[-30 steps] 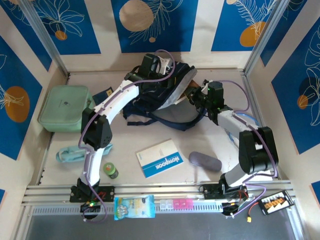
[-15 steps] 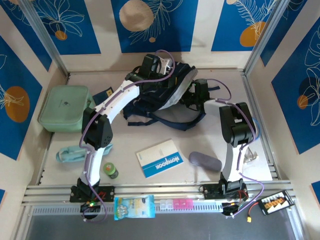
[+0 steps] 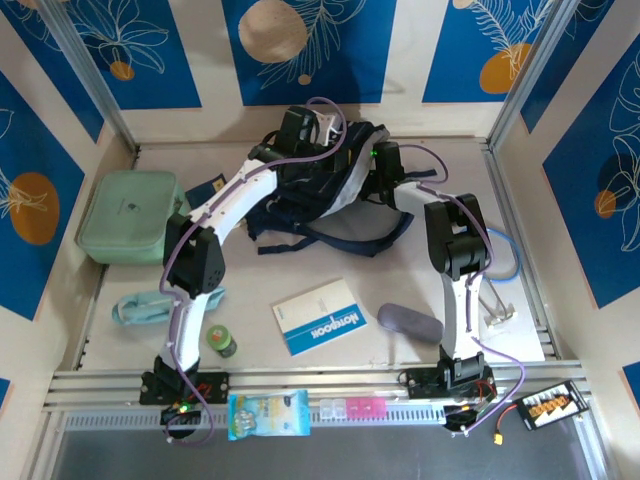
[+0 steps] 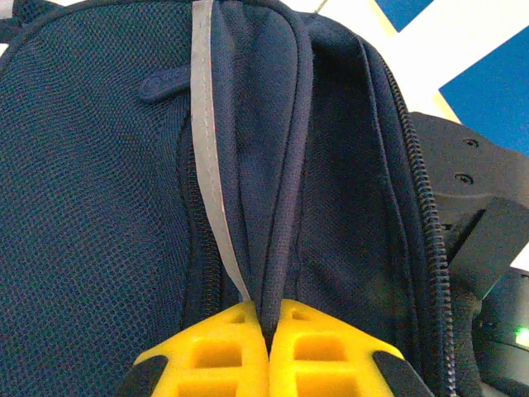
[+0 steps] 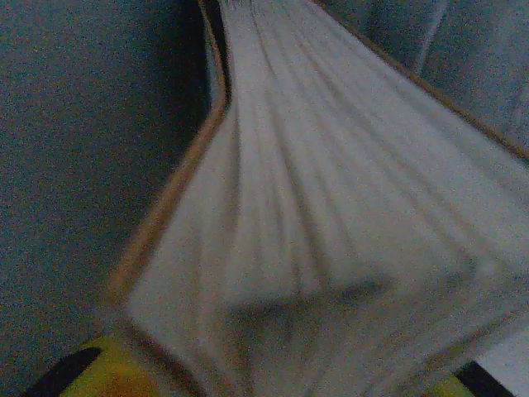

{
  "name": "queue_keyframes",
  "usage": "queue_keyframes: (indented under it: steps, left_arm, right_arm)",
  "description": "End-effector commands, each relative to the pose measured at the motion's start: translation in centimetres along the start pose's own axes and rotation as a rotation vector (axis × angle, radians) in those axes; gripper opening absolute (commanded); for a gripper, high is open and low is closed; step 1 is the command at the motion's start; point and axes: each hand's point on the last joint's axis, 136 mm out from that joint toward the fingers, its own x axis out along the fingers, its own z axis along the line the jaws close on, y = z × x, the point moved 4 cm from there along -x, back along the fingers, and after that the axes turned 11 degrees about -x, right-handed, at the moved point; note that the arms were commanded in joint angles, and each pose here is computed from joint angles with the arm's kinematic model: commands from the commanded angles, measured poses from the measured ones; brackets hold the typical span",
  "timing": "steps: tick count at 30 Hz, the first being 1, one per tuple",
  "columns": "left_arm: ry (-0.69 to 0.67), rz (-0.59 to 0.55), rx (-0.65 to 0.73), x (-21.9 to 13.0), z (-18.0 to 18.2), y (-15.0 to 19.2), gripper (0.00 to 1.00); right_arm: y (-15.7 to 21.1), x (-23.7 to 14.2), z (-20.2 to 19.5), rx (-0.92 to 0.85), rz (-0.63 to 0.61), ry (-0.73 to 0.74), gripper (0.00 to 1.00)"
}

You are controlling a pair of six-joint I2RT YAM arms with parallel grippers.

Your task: Pack the student bag

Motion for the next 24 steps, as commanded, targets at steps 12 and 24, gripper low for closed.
queue_keyframes:
  steps: [12, 24]
  left_arm:
    - [0.101, -0.069, 0.078, -0.7, -2.2, -1.9, 0.00]
    - [0.057, -0.010, 0.008, 3.8, 2.0, 3.0, 0.09]
  right_arm:
    - [2.7, -11.3, -1.2, 0.022, -0.031, 0.137, 0.68]
    - [5.9, -25.5, -3.6, 0.011, -0.366, 0.356, 0.69]
